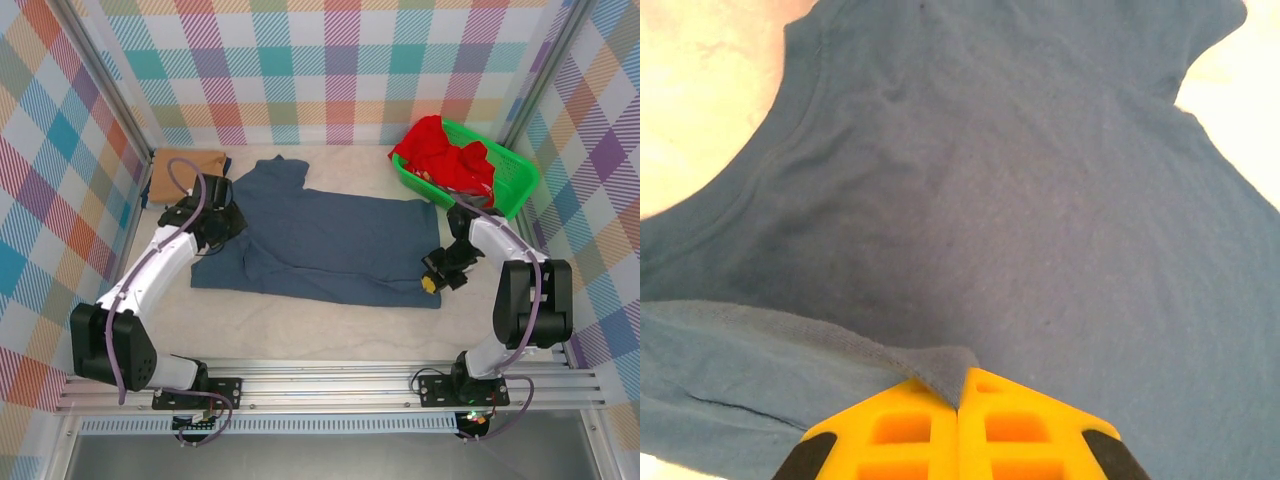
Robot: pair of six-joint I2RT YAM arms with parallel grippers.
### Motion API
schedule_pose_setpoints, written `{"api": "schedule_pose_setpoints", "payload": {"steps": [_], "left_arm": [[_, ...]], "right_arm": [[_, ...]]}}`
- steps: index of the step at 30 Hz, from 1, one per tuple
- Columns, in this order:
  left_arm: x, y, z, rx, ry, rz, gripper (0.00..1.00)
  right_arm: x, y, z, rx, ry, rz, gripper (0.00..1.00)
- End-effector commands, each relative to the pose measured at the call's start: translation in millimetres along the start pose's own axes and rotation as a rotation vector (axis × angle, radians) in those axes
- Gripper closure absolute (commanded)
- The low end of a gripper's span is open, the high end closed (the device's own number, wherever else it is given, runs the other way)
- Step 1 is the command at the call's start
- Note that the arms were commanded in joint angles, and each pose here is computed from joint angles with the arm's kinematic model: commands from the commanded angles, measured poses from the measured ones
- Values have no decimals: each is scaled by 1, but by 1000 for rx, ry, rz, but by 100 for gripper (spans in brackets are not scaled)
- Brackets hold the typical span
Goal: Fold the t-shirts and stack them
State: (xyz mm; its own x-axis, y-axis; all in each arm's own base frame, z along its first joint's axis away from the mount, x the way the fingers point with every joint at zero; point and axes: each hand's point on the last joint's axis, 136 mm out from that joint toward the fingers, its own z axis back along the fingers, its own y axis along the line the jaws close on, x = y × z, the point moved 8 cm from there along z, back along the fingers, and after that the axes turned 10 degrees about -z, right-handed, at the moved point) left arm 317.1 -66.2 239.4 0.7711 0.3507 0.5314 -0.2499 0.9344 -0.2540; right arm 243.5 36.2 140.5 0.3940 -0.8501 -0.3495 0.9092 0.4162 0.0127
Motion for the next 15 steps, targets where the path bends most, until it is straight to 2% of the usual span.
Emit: {"api": "schedule_pose_setpoints", "payload": {"steps": [1, 15], "left_arm": [[14, -2, -2, -3, -39, -20, 100], [15, 3, -25, 61, 0, -45, 100]], "right_arm": [[5, 3, 3, -5, -17, -34, 100], [14, 4, 0, 4, -32, -52, 100]]}}
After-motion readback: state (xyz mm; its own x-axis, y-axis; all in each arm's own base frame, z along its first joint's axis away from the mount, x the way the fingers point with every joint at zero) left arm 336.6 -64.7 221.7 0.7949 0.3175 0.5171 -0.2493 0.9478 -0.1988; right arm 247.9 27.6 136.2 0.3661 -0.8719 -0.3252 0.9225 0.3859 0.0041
